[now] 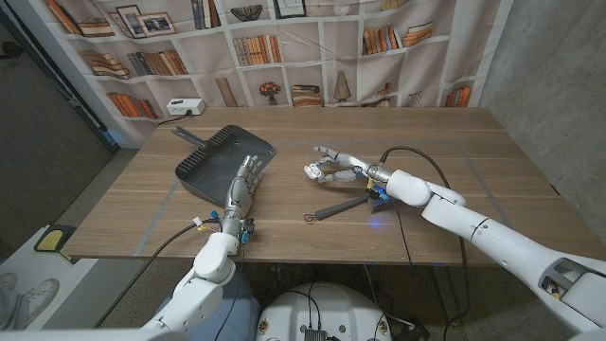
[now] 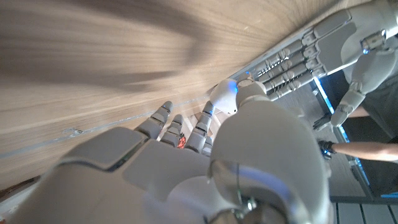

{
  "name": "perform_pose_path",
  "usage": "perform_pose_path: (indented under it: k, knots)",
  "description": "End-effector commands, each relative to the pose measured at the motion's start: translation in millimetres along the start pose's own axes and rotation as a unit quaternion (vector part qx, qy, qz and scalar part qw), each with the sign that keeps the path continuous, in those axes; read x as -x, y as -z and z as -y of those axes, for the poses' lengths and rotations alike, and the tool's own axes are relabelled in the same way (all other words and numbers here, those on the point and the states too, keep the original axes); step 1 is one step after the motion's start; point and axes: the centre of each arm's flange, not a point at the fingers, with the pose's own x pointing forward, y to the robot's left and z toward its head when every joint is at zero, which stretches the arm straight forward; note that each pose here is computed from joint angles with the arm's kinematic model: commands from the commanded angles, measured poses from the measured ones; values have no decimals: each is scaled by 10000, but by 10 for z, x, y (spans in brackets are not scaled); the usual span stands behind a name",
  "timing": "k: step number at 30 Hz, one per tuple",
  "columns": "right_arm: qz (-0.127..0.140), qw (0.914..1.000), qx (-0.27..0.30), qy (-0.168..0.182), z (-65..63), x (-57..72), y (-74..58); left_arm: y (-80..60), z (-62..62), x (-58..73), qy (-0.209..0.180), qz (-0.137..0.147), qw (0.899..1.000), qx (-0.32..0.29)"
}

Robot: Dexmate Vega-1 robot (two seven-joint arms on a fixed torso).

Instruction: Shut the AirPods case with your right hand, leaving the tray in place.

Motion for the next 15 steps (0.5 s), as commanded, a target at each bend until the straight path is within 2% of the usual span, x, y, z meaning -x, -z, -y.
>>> perform_pose_path:
  k: [1, 8, 15]
  knots:
    - [111, 9969, -580, 523, 170, 123, -28, -36, 10, 42, 36, 56, 10000, -4]
    - [196, 9958, -556, 705, 312, 221, -137, -86, 44, 63, 70, 133, 9999, 62]
    - [156, 9959, -345, 823, 410, 273, -228, -106, 118, 52, 172, 168, 9997, 75]
